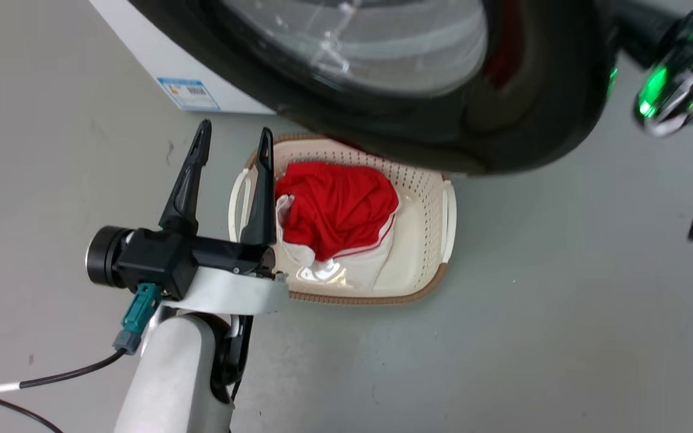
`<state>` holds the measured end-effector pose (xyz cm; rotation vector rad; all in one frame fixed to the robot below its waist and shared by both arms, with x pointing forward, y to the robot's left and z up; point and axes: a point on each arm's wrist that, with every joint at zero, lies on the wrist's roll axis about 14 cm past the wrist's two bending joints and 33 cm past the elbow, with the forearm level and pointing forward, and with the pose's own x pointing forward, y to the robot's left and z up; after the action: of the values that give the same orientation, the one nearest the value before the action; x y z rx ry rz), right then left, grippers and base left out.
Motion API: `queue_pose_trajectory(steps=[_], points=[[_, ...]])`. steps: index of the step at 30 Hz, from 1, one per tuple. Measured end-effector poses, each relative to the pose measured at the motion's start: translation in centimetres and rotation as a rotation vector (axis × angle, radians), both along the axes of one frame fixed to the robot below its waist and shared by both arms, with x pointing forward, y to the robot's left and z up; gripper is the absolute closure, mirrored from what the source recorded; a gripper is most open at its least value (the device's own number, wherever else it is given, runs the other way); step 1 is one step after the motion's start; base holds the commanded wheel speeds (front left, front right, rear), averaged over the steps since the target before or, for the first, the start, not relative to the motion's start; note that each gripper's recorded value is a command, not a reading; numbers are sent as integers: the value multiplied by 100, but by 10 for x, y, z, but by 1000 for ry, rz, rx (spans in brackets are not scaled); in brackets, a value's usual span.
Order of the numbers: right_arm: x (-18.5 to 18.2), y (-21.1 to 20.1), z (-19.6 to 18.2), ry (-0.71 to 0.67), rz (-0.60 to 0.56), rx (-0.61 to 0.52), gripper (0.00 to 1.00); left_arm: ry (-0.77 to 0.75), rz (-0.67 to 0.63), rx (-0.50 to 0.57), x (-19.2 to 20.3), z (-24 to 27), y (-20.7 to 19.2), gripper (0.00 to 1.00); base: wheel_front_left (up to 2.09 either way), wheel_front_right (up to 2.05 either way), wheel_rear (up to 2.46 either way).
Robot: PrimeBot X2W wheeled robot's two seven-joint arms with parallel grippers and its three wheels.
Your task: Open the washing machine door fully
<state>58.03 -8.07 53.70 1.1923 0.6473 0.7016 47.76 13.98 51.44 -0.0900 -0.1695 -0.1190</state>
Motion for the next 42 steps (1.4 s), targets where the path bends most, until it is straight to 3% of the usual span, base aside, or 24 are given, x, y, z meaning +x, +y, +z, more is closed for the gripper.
queue_pose_trajectory(steps=[15, 29, 35, 36, 37, 38, 42], points=[[-114, 49, 14, 33, 173, 82, 100, -23, -11, 15, -49, 24, -2, 0, 0, 0, 0], [-168, 92, 17, 54, 277, 133, 100, -34, 5, 26, -76, 32, 5, 0, 0, 0, 0], [-157, 85, 17, 15, 151, 122, 100, -38, 10, 22, -78, 33, 6, 0, 0, 0, 0], [-152, 79, 17, 2, 98, 117, 100, -37, 13, 20, -79, 33, 6, 0, 0, 0, 0], [-140, 62, 16, -37, -26, 84, 100, -34, 13, 17, -81, 33, 6, 0, 0, 0, 0], [-140, 62, 16, -37, -26, 84, 100, -34, 13, 17, -81, 33, 6, 0, 0, 0, 0], [-126, 22, 10, -81, -268, 44, 100, -37, 11, 11, -84, 34, 4, 0, 0, 0, 0]])
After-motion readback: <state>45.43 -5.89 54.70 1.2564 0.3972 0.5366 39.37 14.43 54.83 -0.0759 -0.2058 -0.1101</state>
